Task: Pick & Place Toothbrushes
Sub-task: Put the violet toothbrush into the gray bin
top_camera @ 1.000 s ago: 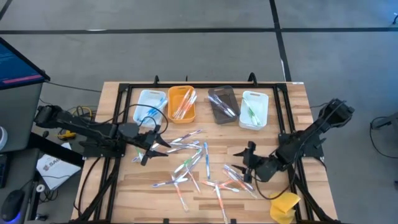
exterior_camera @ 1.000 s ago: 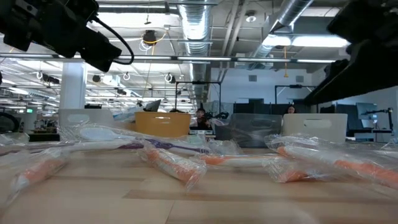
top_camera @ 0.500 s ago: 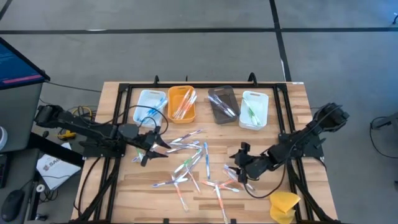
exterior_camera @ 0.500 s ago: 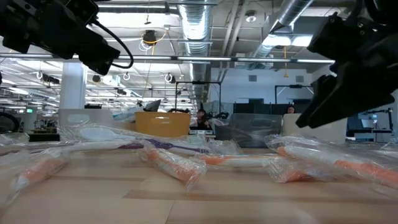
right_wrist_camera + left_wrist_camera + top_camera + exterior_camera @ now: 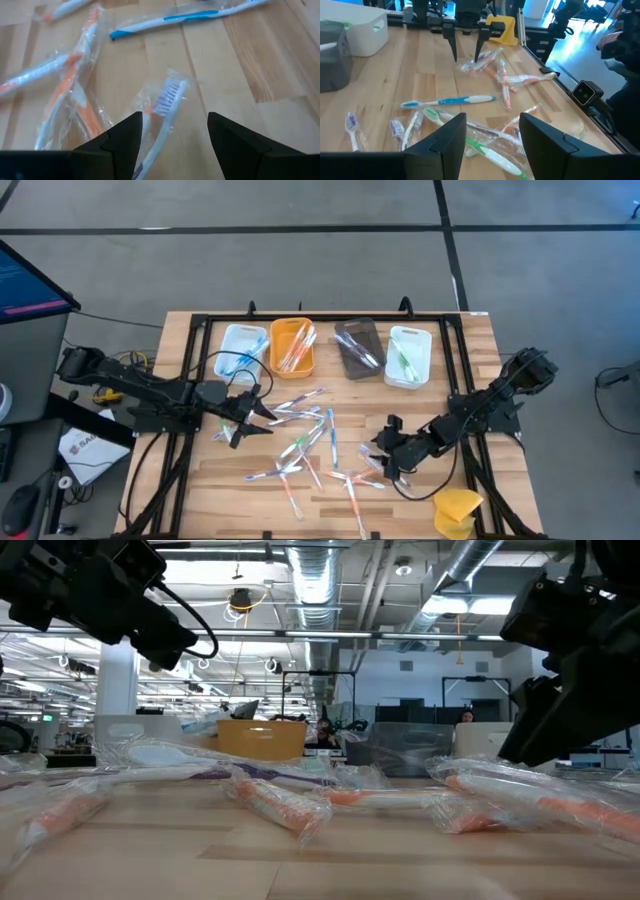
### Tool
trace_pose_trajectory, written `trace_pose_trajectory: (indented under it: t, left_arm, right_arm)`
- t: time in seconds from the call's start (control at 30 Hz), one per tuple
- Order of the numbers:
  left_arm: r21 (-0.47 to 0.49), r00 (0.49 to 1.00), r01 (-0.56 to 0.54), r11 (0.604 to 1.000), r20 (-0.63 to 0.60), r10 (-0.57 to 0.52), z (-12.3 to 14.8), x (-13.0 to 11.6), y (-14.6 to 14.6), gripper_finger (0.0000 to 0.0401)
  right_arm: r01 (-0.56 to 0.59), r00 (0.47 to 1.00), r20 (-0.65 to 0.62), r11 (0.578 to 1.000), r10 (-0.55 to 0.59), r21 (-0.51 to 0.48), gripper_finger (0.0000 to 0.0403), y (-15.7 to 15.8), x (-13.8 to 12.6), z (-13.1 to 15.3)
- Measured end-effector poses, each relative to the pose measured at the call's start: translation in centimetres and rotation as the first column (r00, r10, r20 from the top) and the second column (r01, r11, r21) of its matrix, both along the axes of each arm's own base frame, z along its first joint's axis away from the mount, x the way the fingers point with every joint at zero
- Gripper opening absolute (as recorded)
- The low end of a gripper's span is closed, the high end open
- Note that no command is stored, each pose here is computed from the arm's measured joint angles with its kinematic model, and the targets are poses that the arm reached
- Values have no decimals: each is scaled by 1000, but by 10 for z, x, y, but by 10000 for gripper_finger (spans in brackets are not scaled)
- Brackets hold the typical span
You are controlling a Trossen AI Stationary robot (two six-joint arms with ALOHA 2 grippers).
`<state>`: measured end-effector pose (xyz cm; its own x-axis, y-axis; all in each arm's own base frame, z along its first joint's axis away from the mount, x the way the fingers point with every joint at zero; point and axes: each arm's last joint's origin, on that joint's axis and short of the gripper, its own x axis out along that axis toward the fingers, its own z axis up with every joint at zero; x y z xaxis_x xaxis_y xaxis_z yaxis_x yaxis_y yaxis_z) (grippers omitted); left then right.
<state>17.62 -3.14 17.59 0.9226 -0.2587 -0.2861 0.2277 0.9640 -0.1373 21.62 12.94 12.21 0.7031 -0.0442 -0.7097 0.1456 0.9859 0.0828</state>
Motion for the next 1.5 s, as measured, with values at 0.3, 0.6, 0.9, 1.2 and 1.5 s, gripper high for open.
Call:
trace_pose_trajectory:
  t: [0.3,0.6,0.9,1.2,1.5]
  left_arm:
    - [0,1000,0,1000,1,0,-1,2,0,179]
    - [-1,1000,0,1000,10,0,0,2,0,179]
    - [-4,1000,0,1000,14,0,0,2,-1,179]
    - [-3,1000,1,1000,15,-1,0,2,-1,179]
    - [-2,1000,1,1000,15,-1,0,2,-1,179]
  right_arm:
    - [-11,1000,-1,1000,11,6,221,5,-1,-4]
    - [-7,1000,-10,1000,7,-27,221,7,8,-24]
    - [-15,999,-35,999,14,-30,217,-3,11,-23]
    - [39,998,-50,999,-38,2,142,-9,14,-24]
    - [50,997,-51,999,-50,-2,15,-11,14,-24]
